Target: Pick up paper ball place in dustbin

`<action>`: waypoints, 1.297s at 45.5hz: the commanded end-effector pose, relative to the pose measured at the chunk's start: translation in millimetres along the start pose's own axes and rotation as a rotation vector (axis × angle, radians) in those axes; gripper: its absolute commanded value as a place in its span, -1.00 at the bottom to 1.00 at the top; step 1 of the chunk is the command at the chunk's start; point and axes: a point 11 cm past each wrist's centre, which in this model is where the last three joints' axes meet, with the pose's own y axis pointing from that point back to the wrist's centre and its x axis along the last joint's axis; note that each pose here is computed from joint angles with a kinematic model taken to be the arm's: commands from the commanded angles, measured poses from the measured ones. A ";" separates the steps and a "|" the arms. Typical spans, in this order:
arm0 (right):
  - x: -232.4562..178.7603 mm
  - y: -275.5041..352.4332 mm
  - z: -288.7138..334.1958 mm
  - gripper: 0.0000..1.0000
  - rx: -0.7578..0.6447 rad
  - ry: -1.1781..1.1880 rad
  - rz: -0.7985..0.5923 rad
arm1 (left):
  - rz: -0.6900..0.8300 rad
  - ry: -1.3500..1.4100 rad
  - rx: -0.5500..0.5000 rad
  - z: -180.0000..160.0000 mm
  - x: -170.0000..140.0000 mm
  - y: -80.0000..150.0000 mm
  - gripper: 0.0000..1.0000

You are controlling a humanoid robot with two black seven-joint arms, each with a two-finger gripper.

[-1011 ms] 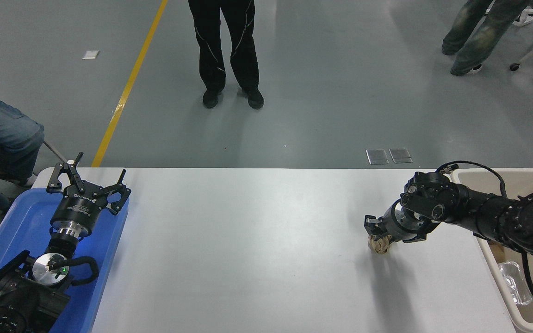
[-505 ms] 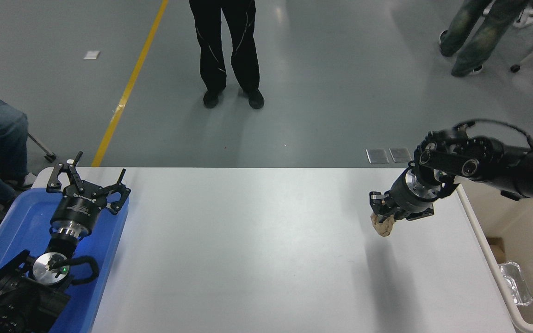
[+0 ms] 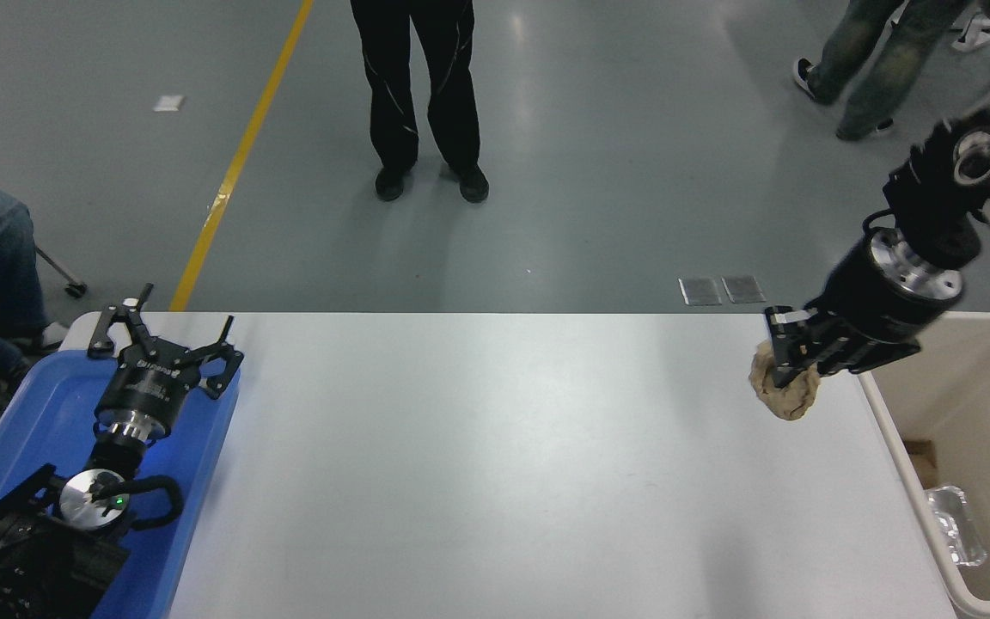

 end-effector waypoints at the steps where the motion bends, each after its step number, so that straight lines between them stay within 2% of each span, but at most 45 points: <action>1: -28.2 36.0 -4.0 -1.00 0.020 0.030 0.021 | 0.000 0.000 -0.003 0.4 0.1 0.0 0.99; 16: -23.7 30.1 4.8 -1.00 0.000 0.008 0.017 | 0.000 0.000 -0.003 0.4 0.1 0.0 0.99; 27: 12.6 -3.7 60.4 -1.00 -0.061 -0.156 0.047 | 0.000 0.000 -0.003 0.4 0.1 0.0 0.99; 34: 32.5 -32.1 86.6 -1.00 -0.044 -0.256 0.080 | 0.000 0.000 -0.004 0.6 0.1 0.0 0.99; 44: 53.2 -60.6 151.4 -1.00 -0.112 -0.437 0.186 | 0.000 0.000 -0.003 0.4 0.1 0.0 0.99; 59: 72.0 -98.3 209.7 -1.00 -0.201 -0.623 0.381 | 0.000 0.000 -0.003 0.4 0.1 0.0 0.99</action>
